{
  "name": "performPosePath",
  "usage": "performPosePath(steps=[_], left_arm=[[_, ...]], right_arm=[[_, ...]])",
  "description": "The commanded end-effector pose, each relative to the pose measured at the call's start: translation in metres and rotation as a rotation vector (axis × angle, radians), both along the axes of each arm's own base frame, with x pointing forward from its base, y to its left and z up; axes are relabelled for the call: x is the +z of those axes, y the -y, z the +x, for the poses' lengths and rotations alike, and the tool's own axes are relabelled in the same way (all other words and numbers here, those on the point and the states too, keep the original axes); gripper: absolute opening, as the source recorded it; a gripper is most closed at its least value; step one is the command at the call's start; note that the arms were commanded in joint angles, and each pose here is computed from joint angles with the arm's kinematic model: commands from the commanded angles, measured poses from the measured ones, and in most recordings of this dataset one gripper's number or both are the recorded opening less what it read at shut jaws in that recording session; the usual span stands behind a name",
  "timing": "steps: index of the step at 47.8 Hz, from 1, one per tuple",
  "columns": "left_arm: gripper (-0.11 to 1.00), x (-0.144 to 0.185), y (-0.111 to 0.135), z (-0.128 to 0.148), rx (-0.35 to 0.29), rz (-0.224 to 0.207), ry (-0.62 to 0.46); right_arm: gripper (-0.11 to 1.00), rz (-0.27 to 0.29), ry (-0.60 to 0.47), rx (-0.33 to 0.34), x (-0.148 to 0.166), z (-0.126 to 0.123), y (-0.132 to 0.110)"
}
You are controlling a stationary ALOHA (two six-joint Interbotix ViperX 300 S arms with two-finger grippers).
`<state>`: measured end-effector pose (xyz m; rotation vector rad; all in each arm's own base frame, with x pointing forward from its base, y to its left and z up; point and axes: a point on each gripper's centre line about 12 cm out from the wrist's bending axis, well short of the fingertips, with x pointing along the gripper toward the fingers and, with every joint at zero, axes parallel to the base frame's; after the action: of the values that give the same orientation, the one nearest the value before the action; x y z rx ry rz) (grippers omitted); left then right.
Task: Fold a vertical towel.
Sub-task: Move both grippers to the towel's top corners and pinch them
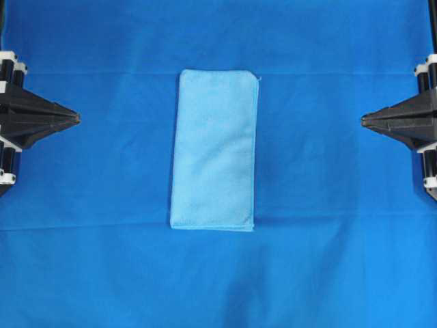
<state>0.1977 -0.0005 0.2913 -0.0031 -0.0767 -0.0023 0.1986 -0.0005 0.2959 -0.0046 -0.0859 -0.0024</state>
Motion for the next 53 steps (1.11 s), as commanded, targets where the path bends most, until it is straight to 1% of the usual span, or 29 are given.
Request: performPosePath(steps=[1, 6, 10, 17, 25, 30, 32, 33, 35, 36, 37, 41, 43, 45, 47, 48, 53], left_arm=[[0.0, 0.005, -0.001, 0.007, 0.004, -0.06, -0.002], [0.0, 0.001, -0.002, 0.014, 0.009, -0.06, -0.02], [0.0, -0.006, -0.007, 0.021, 0.035, -0.066, -0.039], [0.0, -0.027, -0.02, 0.039, 0.089, -0.093, -0.121], [0.0, -0.053, -0.037, 0.063, 0.153, -0.139, -0.224], [0.01, -0.074, -0.051, 0.079, 0.199, -0.155, -0.286], [0.03, -0.081, -0.056, 0.085, 0.215, -0.159, -0.307], [0.05, -0.086, -0.059, 0.087, 0.223, -0.162, -0.318], [0.14, -0.091, -0.064, 0.093, 0.238, -0.165, -0.332], [0.19, -0.097, -0.068, 0.097, 0.248, -0.168, -0.349], [0.25, -0.101, -0.07, 0.1, 0.254, -0.169, -0.359], [0.5, -0.116, -0.081, 0.11, 0.282, -0.179, -0.401], [0.61, -0.126, -0.089, 0.115, 0.303, -0.186, -0.43], [0.71, -0.135, -0.096, 0.118, 0.321, -0.193, -0.453], [0.76, -0.143, -0.102, 0.12, 0.338, -0.199, -0.47], [0.77, -0.149, -0.105, 0.122, 0.345, -0.202, -0.482], [0.76, -0.17, -0.119, 0.127, 0.38, -0.215, -0.513]], right_arm=[[0.0, 0.023, -0.001, -0.009, 0.005, 0.006, 0.002], [0.0, 0.05, -0.083, -0.041, -0.002, 0.017, 0.009], [0.0, 0.077, -0.173, -0.103, -0.013, 0.031, 0.023], [0.0, 0.131, -0.317, -0.204, -0.041, 0.056, 0.05], [0.0, 0.156, -0.466, -0.292, -0.074, 0.082, 0.081], [0.01, 0.162, -0.546, -0.327, -0.09, 0.097, 0.098], [0.01, 0.16, -0.573, -0.333, -0.096, 0.103, 0.103], [0.01, 0.16, -0.585, -0.336, -0.1, 0.105, 0.106], [0.02, 0.16, -0.612, -0.342, -0.108, 0.113, 0.111], [0.04, 0.161, -0.623, -0.346, -0.111, 0.115, 0.114], [0.12, 0.162, -0.632, -0.349, -0.114, 0.118, 0.116], [0.36, 0.171, -0.673, -0.361, -0.13, 0.128, 0.125], [0.48, 0.174, -0.685, -0.366, -0.136, 0.132, 0.129], [0.58, 0.171, -0.698, -0.367, -0.141, 0.137, 0.133], [0.62, 0.169, -0.708, -0.369, -0.146, 0.14, 0.136], [0.61, 0.165, -0.713, -0.367, -0.149, 0.143, 0.137], [0.57, 0.168, -0.728, -0.375, -0.161, 0.149, 0.144]])
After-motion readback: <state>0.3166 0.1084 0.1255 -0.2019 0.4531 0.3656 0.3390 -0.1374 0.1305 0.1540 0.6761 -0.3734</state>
